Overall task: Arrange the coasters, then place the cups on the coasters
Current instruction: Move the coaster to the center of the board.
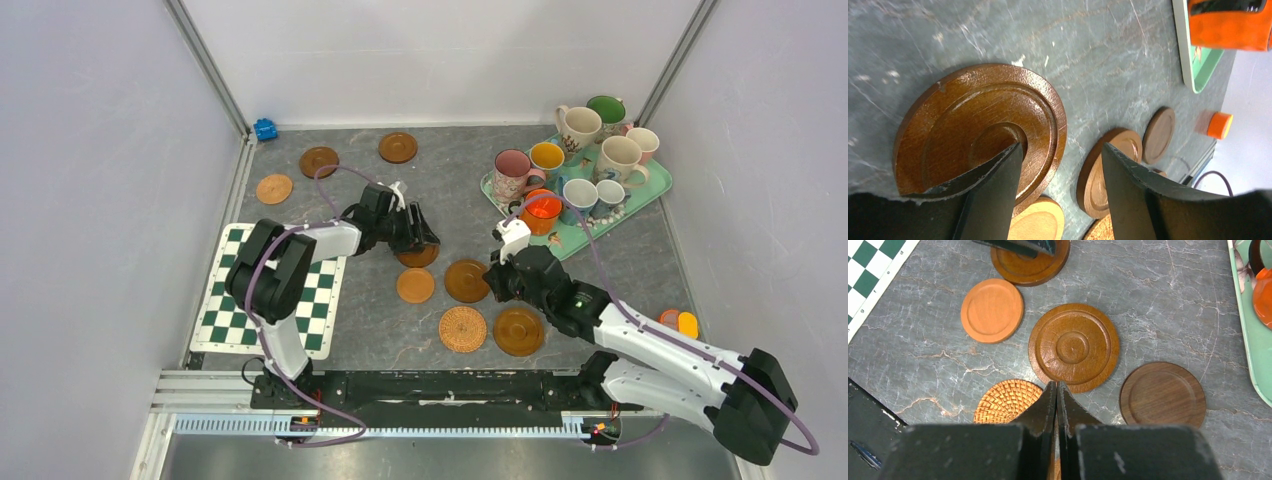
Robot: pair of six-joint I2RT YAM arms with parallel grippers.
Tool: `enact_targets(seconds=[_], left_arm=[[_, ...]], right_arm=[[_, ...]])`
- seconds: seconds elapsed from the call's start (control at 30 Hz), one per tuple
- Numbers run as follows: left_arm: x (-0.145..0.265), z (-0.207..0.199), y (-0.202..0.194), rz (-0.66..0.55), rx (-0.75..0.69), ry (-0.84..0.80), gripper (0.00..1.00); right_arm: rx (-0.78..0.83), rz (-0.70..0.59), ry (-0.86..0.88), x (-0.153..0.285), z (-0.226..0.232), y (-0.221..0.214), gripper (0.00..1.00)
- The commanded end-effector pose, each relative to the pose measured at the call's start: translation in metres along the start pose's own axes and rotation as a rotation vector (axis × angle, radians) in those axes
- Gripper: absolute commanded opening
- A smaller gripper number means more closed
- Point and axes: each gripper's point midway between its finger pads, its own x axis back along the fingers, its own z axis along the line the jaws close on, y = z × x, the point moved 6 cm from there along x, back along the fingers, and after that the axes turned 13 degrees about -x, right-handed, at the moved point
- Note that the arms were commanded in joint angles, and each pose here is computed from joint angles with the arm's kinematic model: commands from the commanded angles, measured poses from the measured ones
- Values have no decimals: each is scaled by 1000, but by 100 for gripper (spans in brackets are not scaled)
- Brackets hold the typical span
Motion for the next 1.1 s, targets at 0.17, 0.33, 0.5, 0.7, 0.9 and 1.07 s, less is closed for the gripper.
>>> enact_targets(seconds=[0.17, 0.33, 0.5, 0.7, 0.9, 1.07], left_arm=[[8, 9, -75, 214, 74, 47, 68], [15, 15, -93, 235, 82, 80, 67], [26, 21, -107, 238, 90, 118, 67], [32, 18, -117, 231, 109, 83, 67], [44, 21, -126, 218, 117, 117, 67], [52, 26, -130, 226, 102, 167, 67]], right_arm=[[-2, -30, -8, 5, 1, 6, 0], [-3, -8, -4, 2, 1, 2, 0], [-11, 4, -6, 1, 0, -2, 0], [-17, 9, -10, 1, -2, -5, 0], [-23, 11, -7, 0, -1, -4, 0], [-23, 16, -4, 0, 0, -5, 0]])
